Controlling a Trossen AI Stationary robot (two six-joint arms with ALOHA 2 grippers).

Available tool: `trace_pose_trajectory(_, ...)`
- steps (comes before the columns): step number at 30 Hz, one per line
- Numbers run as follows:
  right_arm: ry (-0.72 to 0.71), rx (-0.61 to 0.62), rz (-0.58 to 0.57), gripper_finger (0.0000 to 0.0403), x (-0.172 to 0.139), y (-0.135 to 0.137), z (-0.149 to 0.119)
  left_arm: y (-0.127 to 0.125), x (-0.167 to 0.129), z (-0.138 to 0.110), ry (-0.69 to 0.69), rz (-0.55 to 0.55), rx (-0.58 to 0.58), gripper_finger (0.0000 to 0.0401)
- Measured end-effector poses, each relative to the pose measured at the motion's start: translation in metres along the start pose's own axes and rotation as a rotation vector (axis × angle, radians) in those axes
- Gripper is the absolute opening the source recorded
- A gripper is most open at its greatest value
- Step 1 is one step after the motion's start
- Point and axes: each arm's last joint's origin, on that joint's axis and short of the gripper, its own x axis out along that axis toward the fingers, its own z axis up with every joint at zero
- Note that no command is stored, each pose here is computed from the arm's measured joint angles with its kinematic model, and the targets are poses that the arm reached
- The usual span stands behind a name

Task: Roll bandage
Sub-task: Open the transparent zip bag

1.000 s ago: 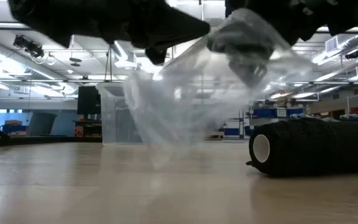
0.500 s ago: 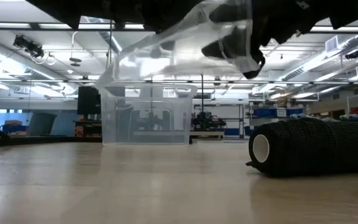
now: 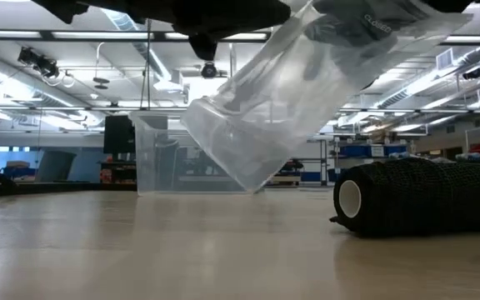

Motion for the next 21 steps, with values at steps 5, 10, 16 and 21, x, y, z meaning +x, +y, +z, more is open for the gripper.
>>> trace_pose_trajectory(5, -0.003, 0.017, 0.004, 0.0022, 0.0, 0.001, 0.0, -0.003, 0.005, -0.008, -0.002, -0.008, -0.029, 0.0)
trace_pose_trajectory(10, -0.011, 0.064, -0.022, 0.0008, 0.002, -0.008, 0.004, -0.005, 0.009, -0.012, -0.028, -0.011, -0.043, 0.0)
trace_pose_trajectory(16, 0.027, 0.087, -0.019, 0.0007, 0.003, -0.014, 0.003, -0.005, 0.009, -0.011, -0.037, -0.025, -0.044, 0.0)
trace_pose_trajectory(21, 0.033, 0.111, -0.02, 0.0035, 0.004, -0.017, 0.004, -0.005, 0.009, -0.01, -0.048, -0.026, -0.052, 0.0)
